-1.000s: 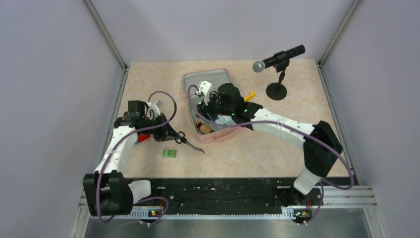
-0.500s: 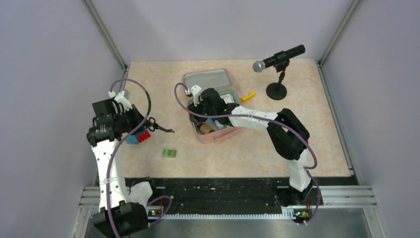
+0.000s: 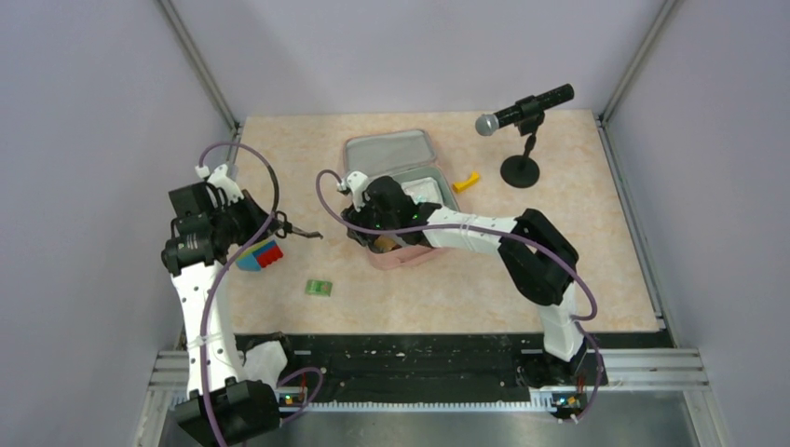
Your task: Organize the medicine kit
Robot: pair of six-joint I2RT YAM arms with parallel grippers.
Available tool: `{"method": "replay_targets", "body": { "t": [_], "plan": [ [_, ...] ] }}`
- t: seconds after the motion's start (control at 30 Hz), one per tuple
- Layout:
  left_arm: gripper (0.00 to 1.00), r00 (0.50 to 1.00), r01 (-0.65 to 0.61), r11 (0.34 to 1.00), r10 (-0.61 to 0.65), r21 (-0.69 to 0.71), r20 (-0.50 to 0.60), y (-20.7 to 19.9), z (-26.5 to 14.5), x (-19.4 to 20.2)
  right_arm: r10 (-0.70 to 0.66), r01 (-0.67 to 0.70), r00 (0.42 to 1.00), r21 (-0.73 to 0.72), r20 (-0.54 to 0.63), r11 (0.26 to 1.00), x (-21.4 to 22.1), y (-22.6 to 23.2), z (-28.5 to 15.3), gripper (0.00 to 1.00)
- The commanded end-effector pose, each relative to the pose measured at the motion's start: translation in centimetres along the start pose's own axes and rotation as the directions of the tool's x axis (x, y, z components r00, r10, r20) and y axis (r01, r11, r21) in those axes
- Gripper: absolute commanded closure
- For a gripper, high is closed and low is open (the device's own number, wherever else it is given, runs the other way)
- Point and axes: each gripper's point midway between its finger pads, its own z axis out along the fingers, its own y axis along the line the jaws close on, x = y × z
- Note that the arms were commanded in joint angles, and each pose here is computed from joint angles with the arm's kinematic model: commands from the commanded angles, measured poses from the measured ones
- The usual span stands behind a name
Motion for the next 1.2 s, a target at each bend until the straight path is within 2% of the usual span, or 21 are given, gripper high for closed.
{"method": "replay_targets", "body": {
  "t": [0.0, 0.13, 0.23, 0.33, 0.4, 0.53, 0.6, 0.8, 0.9, 1.03, 1.17],
  "plan": [
    [1.00, 0.997, -0.022, 0.999, 0.020, 0.026, 0.072, -0.8, -0.5, -1.4, -0.044, 0.044, 0.999, -0.027, 0.020, 0.999, -0.3, 2.2, -0.7, 0.50],
    [1.00, 0.999, -0.011, 0.998, 0.008, 0.054, 0.049, -1.2, -0.3, -0.4, -0.099, 0.099, 0.995, -0.006, 0.013, 0.995, 0.5, 2.3, -1.4, 0.51],
    [1.00, 0.999, -0.039, 0.991, 0.035, 0.128, 0.032, -2.6, -0.2, 0.0, -0.157, 0.161, 0.984, -0.048, 0.083, 0.986, -2.0, 3.2, -3.5, 0.46],
    [1.00, 0.993, -0.117, 0.970, 0.113, 0.213, 0.027, -4.0, -0.2, 0.3, -0.253, 0.308, 0.944, -0.291, 0.212, 0.906, -5.2, 7.4, -7.5, 0.42],
    [1.00, 0.980, -0.193, 0.904, 0.193, 0.382, 0.038, -6.6, -0.6, 0.8, -0.283, 0.391, 0.913, -0.429, 0.295, 0.815, -6.4, 9.8, -10.6, 0.42],
    [1.00, 0.933, -0.337, 0.731, 0.342, 0.593, 0.109, -9.8, -2.1, 2.1, -0.288, 0.419, 0.901, -0.481, 0.324, 0.770, -7.2, 11.1, -13.5, 0.40],
    [1.00, 0.909, -0.386, 0.659, 0.392, 0.645, 0.144, -10.6, -2.9, 2.7, -0.289, 0.421, 0.901, -0.493, 0.322, 0.762, -7.1, 11.3, -14.1, 0.39],
    [1.00, 0.885, -0.415, 0.524, 0.423, 0.744, 0.196, -12.9, -4.2, 3.0, -0.291, 0.418, 0.903, -0.497, 0.314, 0.760, -6.1, 11.3, -14.2, 0.41],
    [1.00, 0.858, -0.451, 0.469, 0.463, 0.759, 0.224, -14.0, -4.6, 3.6, -0.296, 0.415, 0.905, -0.479, 0.306, 0.773, -5.9, 10.9, -13.6, 0.45],
    [1.00, 0.831, -0.478, 0.441, 0.508, 0.760, 0.227, -14.5, -3.9, 4.4, -0.282, 0.399, 0.911, -0.472, 0.302, 0.786, -6.2, 10.8, -13.2, 0.60],
    [1.00, 0.826, -0.479, 0.428, 0.516, 0.766, 0.228, -14.8, -3.6, 4.3, -0.275, 0.390, 0.913, -0.440, 0.303, 0.809, -6.9, 9.9, -13.1, 0.58]
  ]
}}
